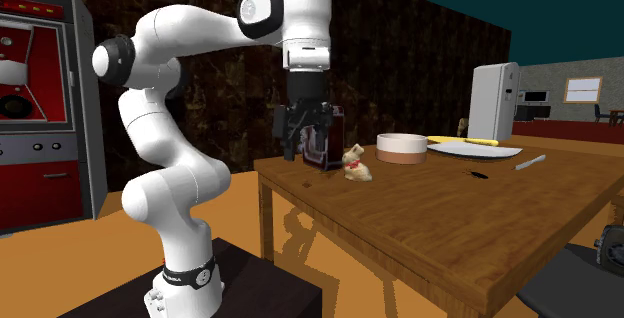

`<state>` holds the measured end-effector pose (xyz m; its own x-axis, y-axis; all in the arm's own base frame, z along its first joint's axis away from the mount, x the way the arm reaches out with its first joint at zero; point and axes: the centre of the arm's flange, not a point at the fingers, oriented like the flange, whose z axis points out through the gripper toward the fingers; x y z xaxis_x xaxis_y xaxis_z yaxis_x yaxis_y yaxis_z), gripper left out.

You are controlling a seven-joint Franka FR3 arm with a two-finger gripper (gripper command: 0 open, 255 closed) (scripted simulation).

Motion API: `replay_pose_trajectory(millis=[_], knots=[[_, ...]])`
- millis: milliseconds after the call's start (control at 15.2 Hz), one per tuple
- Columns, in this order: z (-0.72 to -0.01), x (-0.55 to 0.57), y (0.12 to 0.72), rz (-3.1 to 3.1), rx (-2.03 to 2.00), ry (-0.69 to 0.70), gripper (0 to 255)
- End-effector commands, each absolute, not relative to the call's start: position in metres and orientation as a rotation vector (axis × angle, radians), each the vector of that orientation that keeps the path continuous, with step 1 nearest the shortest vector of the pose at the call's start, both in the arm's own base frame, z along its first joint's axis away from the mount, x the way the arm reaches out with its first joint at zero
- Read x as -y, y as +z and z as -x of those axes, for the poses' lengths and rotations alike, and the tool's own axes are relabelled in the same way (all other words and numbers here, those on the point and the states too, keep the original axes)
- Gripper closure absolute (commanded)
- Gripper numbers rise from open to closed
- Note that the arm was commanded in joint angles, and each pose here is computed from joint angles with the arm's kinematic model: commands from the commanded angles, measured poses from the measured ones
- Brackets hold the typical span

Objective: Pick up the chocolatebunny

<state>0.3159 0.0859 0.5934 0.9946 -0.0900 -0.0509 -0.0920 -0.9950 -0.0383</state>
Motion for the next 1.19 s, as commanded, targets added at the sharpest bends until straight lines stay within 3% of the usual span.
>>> replay_pose_trajectory(millis=[0, 858, 1122], knots=[[-0.323, -0.113, 0.596, 3.102, -0.122, 0.103, 0], [-0.359, -0.290, 0.602, 3.133, 0.008, 0.271, 0], [-0.361, -0.300, 0.587, 3.134, 0.016, 0.282, 0]])
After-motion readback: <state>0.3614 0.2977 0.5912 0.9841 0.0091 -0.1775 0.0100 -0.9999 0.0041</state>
